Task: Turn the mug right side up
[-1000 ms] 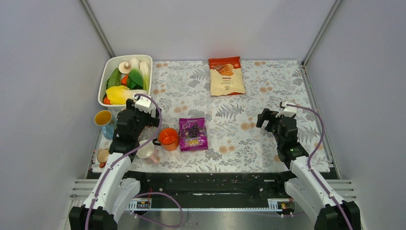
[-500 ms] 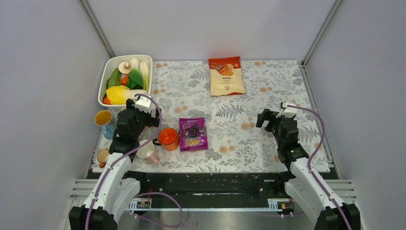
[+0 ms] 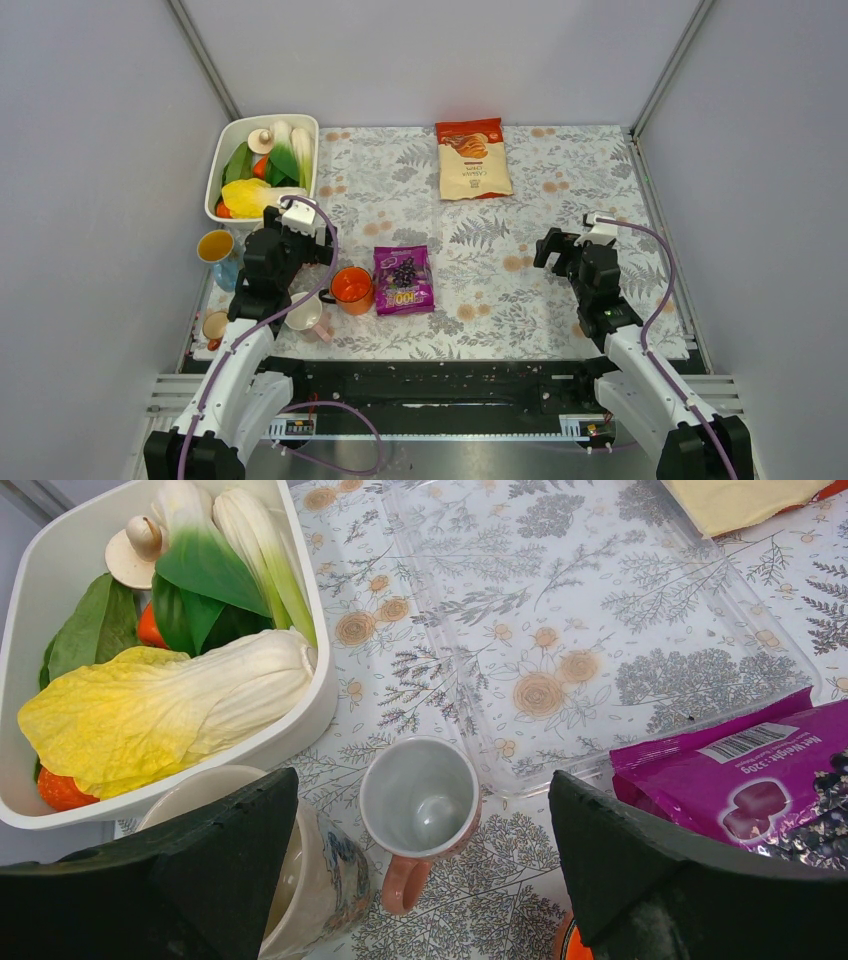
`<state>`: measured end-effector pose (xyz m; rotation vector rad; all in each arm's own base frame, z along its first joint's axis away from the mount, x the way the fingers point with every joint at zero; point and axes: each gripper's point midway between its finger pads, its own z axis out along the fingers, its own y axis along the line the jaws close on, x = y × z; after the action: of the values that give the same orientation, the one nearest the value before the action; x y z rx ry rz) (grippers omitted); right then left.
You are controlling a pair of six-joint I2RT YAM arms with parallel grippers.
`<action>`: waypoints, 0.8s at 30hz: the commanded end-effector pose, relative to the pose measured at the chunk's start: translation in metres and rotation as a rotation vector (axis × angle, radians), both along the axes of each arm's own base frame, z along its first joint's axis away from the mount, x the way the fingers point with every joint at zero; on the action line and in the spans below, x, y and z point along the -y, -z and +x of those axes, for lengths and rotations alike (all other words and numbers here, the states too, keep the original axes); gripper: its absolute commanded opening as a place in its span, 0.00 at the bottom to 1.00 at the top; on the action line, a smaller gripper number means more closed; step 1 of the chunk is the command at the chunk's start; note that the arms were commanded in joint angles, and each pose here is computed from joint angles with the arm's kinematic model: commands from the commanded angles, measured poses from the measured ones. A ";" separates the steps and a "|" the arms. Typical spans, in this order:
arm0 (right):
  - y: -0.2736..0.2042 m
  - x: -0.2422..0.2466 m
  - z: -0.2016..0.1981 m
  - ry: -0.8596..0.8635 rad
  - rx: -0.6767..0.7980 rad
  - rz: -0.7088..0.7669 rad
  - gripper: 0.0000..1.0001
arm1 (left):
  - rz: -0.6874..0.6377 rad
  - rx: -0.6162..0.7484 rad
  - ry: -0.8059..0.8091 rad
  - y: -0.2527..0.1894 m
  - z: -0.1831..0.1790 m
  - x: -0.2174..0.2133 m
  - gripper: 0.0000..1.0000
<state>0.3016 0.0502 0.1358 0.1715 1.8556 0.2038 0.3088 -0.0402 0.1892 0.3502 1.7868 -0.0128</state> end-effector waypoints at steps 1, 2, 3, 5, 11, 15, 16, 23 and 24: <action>-0.018 -0.002 0.005 -0.006 0.051 0.018 1.00 | -0.017 0.090 -0.020 -0.026 0.006 -0.002 0.99; -0.018 -0.002 0.005 -0.006 0.051 0.018 0.99 | -0.017 0.090 -0.020 -0.026 0.006 -0.002 0.99; -0.019 -0.002 0.005 -0.007 0.052 0.019 0.99 | -0.017 0.090 -0.020 -0.026 0.006 -0.002 0.99; -0.020 -0.003 0.005 -0.011 0.056 0.020 0.99 | -0.017 0.090 -0.020 -0.026 0.006 -0.002 0.99; -0.022 -0.004 0.006 -0.010 0.066 0.031 0.99 | -0.017 0.090 -0.020 -0.026 0.006 -0.002 0.99; -0.028 -0.004 0.011 0.020 0.076 0.077 0.99 | -0.017 0.090 -0.020 -0.026 0.006 -0.002 0.99; -0.030 -0.001 0.012 0.042 0.076 0.088 1.00 | -0.017 0.090 -0.020 -0.026 0.006 -0.002 0.99; -0.023 -0.002 0.016 0.050 0.018 0.085 1.00 | -0.017 0.090 -0.020 -0.026 0.006 -0.002 0.99; -0.022 -0.003 0.016 0.040 0.015 0.083 0.99 | -0.017 0.090 -0.020 -0.026 0.006 -0.002 0.99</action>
<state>0.3083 0.0537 0.1374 0.2381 1.8729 0.2408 0.3088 -0.0402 0.1892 0.3502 1.7868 -0.0128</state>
